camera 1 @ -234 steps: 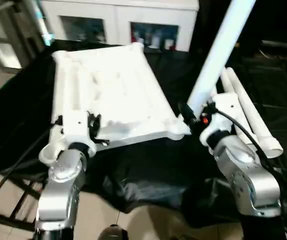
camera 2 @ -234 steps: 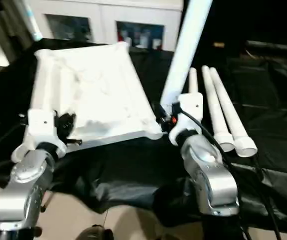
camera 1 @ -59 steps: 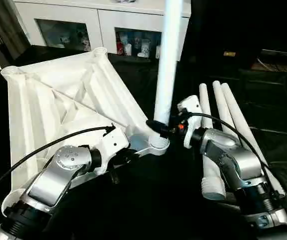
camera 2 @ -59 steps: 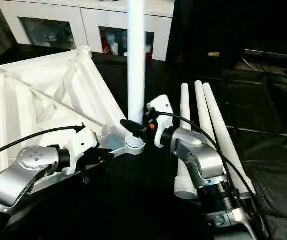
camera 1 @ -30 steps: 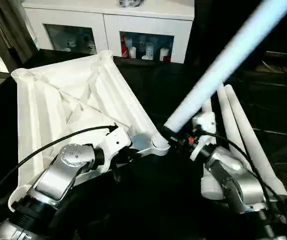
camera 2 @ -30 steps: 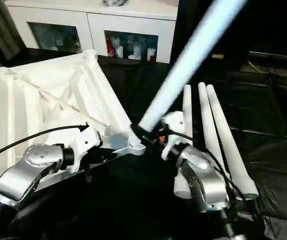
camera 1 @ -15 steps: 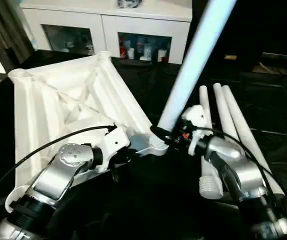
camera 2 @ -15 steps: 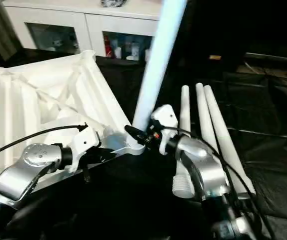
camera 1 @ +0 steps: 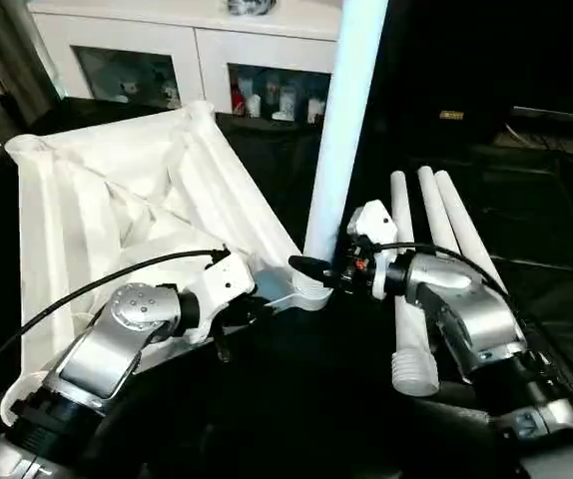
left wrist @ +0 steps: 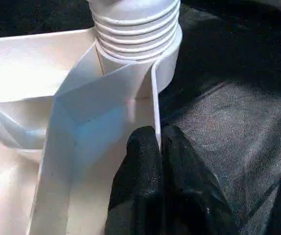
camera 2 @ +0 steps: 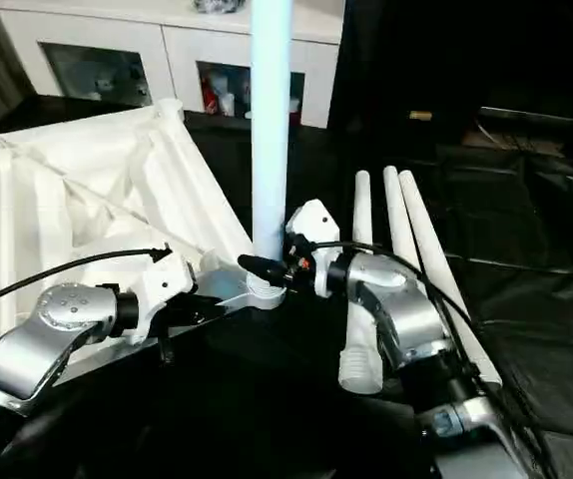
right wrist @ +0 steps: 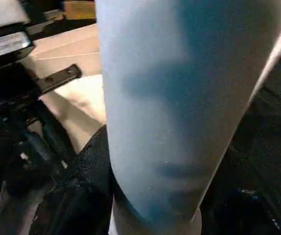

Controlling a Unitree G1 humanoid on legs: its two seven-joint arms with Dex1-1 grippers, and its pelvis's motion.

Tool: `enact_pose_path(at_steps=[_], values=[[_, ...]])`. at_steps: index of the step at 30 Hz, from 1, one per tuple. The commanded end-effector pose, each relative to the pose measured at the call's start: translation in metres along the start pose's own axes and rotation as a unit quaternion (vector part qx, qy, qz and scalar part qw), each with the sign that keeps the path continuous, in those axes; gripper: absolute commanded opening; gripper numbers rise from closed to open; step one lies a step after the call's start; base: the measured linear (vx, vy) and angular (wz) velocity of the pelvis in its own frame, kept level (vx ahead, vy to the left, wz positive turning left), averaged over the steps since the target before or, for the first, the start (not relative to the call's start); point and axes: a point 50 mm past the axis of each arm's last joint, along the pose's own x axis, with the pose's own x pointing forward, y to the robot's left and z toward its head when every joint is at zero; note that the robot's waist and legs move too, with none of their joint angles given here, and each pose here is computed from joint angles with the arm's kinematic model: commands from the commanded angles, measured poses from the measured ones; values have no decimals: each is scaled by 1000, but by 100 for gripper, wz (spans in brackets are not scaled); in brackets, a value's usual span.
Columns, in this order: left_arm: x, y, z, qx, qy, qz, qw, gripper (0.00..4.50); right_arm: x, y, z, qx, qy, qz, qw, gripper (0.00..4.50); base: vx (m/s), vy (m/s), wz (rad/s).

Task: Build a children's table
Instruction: Insert table leg to table base

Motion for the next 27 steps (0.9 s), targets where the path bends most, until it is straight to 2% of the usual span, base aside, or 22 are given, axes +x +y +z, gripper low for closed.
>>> enact_pose_path(at_steps=[1,8,14,20,23,25,26,27], values=[[3,-7,10,36,-12,-44,998,0,-1,16,-41,47,82,42,995,189,0,0,0],[-2,-14,16,51,-25,-102,993,0,-6,16,-47,40,89,79,992,189,8,1,0],[-2,-10,19,42,-25,-90,995,0,-4,14,-47,36,86,73,993,189,0,0,0],[1,-4,24,15,-24,-40,999,0,3,4,-54,58,89,-38,994,189,0,0,0],[7,1,33,-16,-28,12,999,0,12,6,-56,85,88,-111,986,189,-21,-3,-3],[9,2,36,-25,-27,27,999,0,16,7,-56,95,87,-127,984,189,0,0,0],[18,4,41,-41,-20,64,997,0,28,11,-56,98,91,-176,975,189,0,0,0],[24,6,45,-53,-16,89,995,0,33,12,-55,98,91,-193,972,189,0,0,0]])
